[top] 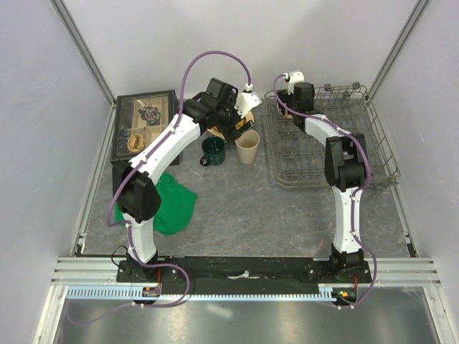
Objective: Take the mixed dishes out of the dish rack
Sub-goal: Pick up the bowl from the dish rack.
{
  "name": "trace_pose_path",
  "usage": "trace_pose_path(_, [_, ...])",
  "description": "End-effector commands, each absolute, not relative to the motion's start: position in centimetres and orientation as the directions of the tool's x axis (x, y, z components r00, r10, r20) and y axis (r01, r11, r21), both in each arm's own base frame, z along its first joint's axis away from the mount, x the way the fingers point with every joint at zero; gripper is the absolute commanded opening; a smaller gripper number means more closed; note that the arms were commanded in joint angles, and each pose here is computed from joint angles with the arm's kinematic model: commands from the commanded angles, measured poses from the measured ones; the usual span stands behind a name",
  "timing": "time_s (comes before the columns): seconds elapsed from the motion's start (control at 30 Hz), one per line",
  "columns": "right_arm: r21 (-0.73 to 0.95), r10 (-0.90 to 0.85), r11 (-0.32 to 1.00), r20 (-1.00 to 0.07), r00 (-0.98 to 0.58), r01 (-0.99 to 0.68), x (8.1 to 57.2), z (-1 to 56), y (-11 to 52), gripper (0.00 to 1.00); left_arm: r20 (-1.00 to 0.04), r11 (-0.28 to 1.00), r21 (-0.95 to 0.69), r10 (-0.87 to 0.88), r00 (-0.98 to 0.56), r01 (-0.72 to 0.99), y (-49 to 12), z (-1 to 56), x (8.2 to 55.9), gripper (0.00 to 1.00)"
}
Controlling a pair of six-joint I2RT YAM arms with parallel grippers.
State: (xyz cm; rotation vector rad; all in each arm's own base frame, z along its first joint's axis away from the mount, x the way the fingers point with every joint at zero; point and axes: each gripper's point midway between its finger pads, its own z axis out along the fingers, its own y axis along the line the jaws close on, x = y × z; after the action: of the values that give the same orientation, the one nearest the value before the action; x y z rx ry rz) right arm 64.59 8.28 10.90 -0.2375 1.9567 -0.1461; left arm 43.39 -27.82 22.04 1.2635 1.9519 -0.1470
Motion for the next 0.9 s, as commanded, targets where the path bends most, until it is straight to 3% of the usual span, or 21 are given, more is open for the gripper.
trace_pose_path(0.0, [-0.213,-0.231,0.973,-0.914,-0.334,-0.090,65.6,12.4,8.2,0.86,-0.694,0.520,0.307,0.695,-0.186,0.797,-28.0,23.0,43.6,0.95])
trace_pose_path(0.87, [-0.060,-0.123,0.981,-0.926,-0.356,-0.184,65.8,11.3,7.9,0.76,-0.687,0.520,0.296,0.699,-0.199,0.801,-28.1,22.3,43.5,0.95])
